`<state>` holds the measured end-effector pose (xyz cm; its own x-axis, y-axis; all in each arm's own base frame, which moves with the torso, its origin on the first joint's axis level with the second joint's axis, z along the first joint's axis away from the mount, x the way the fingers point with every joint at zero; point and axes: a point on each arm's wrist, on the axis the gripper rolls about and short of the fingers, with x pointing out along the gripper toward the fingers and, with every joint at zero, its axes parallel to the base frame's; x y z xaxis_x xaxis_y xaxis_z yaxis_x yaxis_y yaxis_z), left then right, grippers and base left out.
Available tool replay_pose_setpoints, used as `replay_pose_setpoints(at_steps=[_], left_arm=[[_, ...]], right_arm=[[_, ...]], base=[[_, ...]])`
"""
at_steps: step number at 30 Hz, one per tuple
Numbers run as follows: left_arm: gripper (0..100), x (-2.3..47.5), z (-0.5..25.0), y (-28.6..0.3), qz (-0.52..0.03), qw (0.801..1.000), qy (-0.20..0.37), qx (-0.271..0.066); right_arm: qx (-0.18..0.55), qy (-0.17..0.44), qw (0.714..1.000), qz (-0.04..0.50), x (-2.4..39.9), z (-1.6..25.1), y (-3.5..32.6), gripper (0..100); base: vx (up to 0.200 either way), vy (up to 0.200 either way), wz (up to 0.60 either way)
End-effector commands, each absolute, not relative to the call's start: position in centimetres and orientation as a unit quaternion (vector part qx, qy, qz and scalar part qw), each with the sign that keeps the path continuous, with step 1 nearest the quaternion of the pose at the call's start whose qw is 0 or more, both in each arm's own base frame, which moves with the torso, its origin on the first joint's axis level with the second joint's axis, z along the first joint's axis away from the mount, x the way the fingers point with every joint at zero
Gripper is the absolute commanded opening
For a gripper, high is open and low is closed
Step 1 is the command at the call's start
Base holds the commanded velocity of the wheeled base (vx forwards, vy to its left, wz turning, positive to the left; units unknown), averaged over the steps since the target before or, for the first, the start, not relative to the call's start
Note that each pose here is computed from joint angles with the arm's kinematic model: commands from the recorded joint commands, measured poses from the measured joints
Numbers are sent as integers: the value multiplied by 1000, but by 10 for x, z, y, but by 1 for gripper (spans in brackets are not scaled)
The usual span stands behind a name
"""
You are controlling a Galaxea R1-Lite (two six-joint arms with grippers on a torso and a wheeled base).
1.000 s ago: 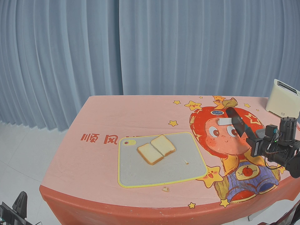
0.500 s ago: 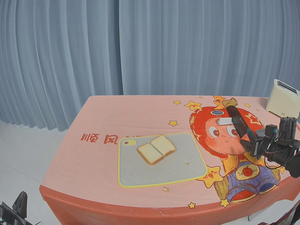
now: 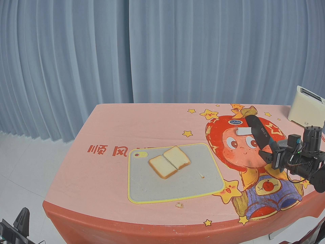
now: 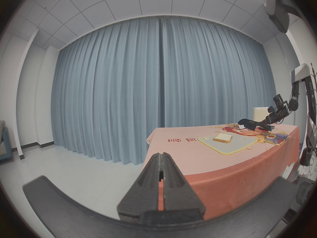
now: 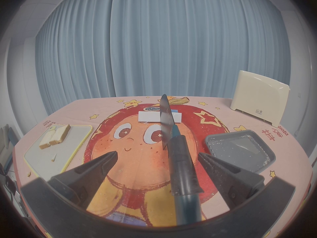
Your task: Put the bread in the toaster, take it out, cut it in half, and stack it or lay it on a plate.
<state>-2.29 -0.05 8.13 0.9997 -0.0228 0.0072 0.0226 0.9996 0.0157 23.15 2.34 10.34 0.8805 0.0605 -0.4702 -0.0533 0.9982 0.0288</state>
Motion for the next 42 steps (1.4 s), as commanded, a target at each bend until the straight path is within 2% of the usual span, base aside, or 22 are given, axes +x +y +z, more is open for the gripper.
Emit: replay_pose_setpoints(at_steps=[1,31,36,42], left_arm=[[0,-22,76,0,-12,1000,5,8],[0,-22,76,0,-12,1000,5,8],[0,-22,76,0,-12,1000,5,8],[0,-22,76,0,-12,1000,5,8]], right_arm=[[8,237,971,30,231,106,24,100],[7,159,986,48,211,142,27,100],[12,136,988,67,203,152,32,100],[18,97,993,62,196,169,30,100]], base=[[0,0,0],[0,0,0],[0,0,0],[0,0,0]])
